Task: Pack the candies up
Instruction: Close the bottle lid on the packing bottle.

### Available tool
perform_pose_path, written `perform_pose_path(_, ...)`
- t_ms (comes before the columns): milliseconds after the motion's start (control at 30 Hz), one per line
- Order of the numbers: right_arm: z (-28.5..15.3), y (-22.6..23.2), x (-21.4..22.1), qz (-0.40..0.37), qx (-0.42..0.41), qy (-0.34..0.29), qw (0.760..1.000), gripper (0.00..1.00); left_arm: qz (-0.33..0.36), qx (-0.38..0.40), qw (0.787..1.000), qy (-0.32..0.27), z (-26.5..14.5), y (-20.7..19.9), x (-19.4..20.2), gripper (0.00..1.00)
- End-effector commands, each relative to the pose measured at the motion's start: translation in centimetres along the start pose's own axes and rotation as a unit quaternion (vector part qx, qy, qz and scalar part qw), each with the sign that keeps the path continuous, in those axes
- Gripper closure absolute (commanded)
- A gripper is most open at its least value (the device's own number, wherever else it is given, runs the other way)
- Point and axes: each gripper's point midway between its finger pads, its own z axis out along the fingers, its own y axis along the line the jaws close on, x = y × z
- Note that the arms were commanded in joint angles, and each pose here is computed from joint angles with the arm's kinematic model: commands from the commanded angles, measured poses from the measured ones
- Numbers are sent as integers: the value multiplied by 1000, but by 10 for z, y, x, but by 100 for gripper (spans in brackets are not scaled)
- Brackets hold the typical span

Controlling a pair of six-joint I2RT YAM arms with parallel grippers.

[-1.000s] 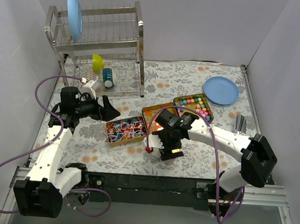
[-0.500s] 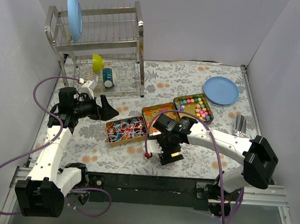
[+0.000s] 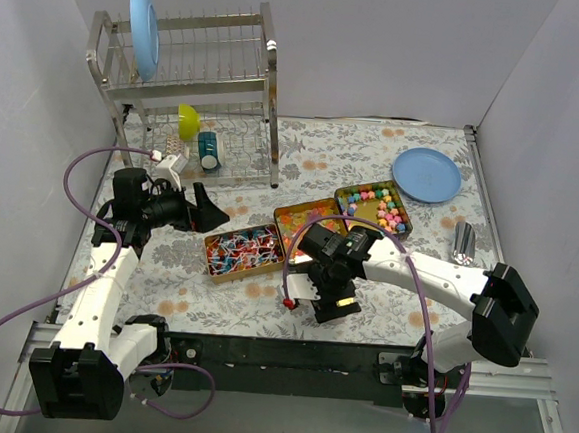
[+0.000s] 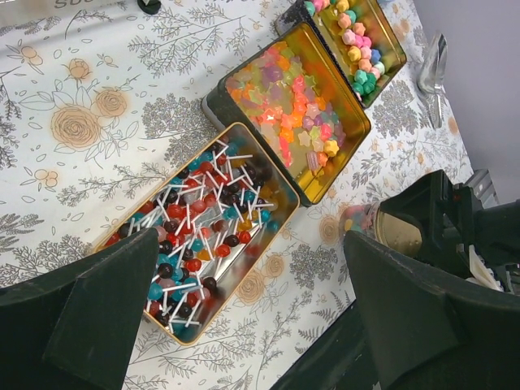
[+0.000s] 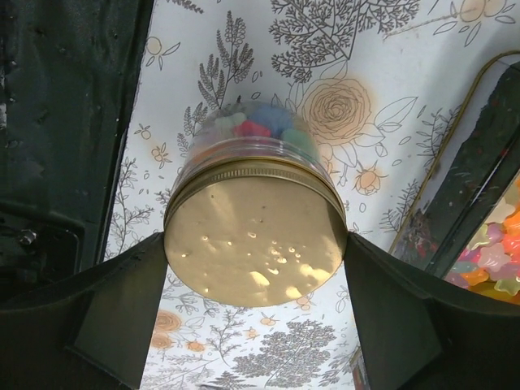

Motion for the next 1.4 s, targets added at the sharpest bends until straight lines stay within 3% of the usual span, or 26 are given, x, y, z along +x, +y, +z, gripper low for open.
perform_pose_path(0,-14,9,0,11,-8,6,1000,23,5,10,1000,-9,-3,-4,-3,2)
perform_pose_path(733,8,33,25,23,-36,35,998,21,2,18,1000,-7,-2,-4,-3,2)
perform_pose_path(900,26,25,41,33,18,47,998,20,-4,41,999,2,0,-11,-1,2)
perform_pose_path(1033,32,14,42,32,62,35,997,15,13,84,996,22,7,-35,12,2)
perform_pose_path(1233,-5,4,27,90,74,-8,993,2,63,141,987,42,17,-73,39,2)
perform_pose_path(1367,-19,15,26,108,52,-14,993,2,94,177,978,54,31,-92,56,2)
